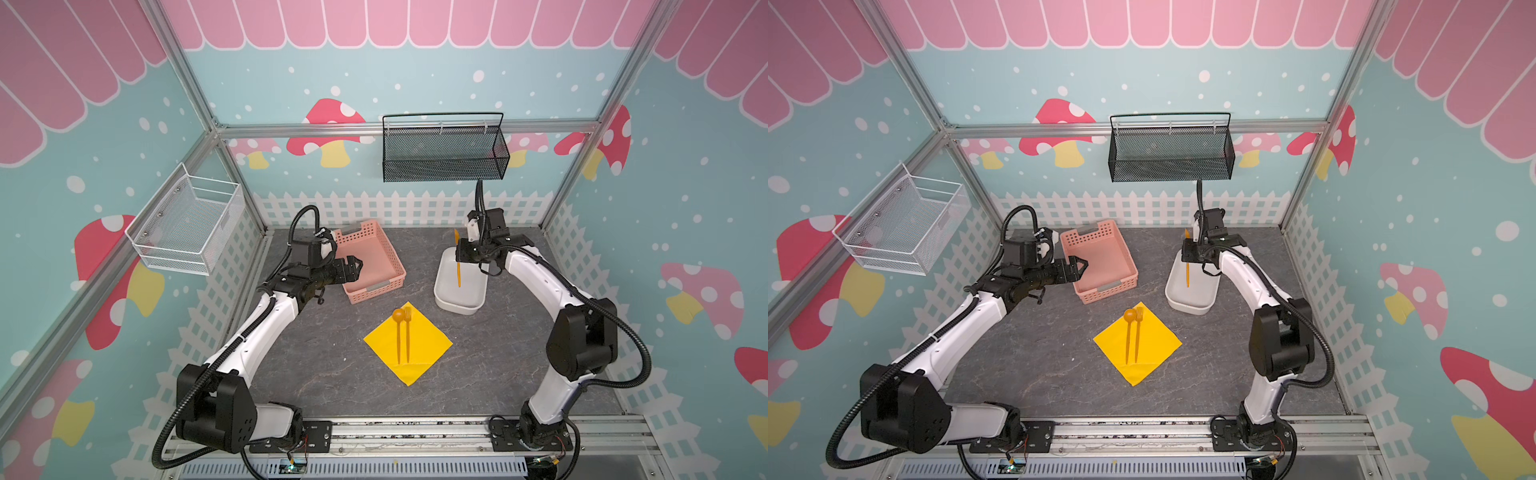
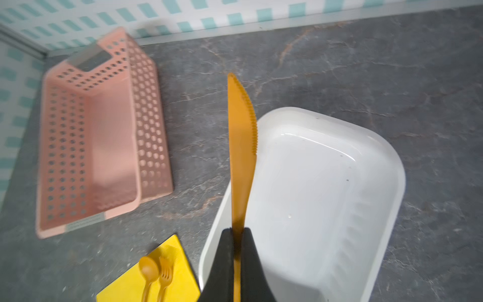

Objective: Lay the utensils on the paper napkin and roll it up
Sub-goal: 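Lift the knife upright with the right gripper while the left gripper reaches toward it, then grasp the knife with the left gripper beside the right gripper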

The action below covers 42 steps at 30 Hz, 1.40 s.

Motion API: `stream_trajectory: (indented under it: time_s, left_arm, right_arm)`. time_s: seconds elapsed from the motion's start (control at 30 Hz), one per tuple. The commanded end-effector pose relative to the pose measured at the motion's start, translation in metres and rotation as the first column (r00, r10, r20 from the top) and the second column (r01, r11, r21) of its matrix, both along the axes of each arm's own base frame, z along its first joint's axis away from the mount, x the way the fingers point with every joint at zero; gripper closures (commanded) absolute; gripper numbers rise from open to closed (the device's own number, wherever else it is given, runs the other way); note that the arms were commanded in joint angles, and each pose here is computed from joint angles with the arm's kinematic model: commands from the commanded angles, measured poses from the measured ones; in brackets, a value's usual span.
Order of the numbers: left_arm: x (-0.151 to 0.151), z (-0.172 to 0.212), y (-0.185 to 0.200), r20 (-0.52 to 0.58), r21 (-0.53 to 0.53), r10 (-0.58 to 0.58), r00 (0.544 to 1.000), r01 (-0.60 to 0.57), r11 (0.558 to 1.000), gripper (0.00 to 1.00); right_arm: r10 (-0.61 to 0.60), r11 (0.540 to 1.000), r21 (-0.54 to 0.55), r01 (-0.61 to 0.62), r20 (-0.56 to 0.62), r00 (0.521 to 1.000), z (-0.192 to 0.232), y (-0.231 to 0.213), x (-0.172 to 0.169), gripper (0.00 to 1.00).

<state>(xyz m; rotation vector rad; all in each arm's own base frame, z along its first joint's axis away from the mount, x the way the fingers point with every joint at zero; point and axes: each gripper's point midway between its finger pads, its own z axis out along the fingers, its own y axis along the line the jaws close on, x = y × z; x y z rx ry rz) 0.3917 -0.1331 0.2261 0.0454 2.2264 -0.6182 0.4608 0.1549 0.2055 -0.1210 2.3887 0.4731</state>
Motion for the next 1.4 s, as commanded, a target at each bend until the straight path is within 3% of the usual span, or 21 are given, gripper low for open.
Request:
stream_trajectory:
  time_s: [0.0,0.1,0.23,0.5,0.67,0.8,0.93,1.13,1.27,1.37]
  left_arm:
    - [-0.01,0.042,-0.036,0.121,-0.066,-0.187,0.975,0.196,0.978,0.07]
    - [-0.025,0.061,-0.061,0.199,-0.07,-0.312,0.929,0.331,0.941,0.04]
    - [-0.04,0.08,-0.088,0.258,-0.062,-0.388,0.885,0.416,0.907,0.03]
    - [-0.068,0.126,-0.136,0.366,-0.096,-0.514,0.776,0.581,0.808,0.08]
    - [-0.086,0.166,-0.151,0.51,-0.142,-0.538,0.671,0.682,0.717,0.15]
    - [-0.102,0.188,-0.158,0.6,-0.116,-0.541,0.589,0.734,0.669,0.21]
    - [-0.118,0.198,-0.162,0.674,-0.067,-0.545,0.499,0.776,0.628,0.27]
    - [-0.126,0.203,-0.164,0.712,-0.047,-0.544,0.445,0.802,0.596,0.35]
    - [-0.142,0.209,-0.168,0.741,-0.011,-0.568,0.359,0.851,0.525,0.39]
    - [-0.152,0.211,-0.173,0.753,0.002,-0.578,0.314,0.877,0.48,0.45]
  right_arm:
    - [0.175,0.975,0.108,-0.192,0.153,0.973,0.032,0.028,-0.011,0.99]
    - [0.256,0.933,0.181,-0.31,0.269,0.928,0.06,0.045,-0.026,1.0]
    - [0.322,0.858,0.253,-0.448,0.414,0.852,0.097,0.063,-0.048,1.0]
    - [0.356,0.736,0.262,-0.625,0.635,0.686,0.169,0.075,-0.09,1.0]
    - [0.385,0.591,0.272,-0.759,0.732,0.562,0.207,0.084,-0.125,1.0]
    - [0.402,0.497,0.26,-0.828,0.776,0.485,0.225,0.089,-0.151,1.0]
    - [0.444,0.388,0.176,-0.905,0.825,0.351,0.237,0.096,-0.184,1.0]
    - [0.483,0.293,0.147,-0.945,0.83,0.279,0.239,0.102,-0.208,1.0]
    - [0.491,0.245,0.132,-0.961,0.838,0.24,0.244,0.106,-0.222,1.0]
    - [0.489,0.235,0.127,-0.964,0.842,0.23,0.248,0.108,-0.225,1.0]
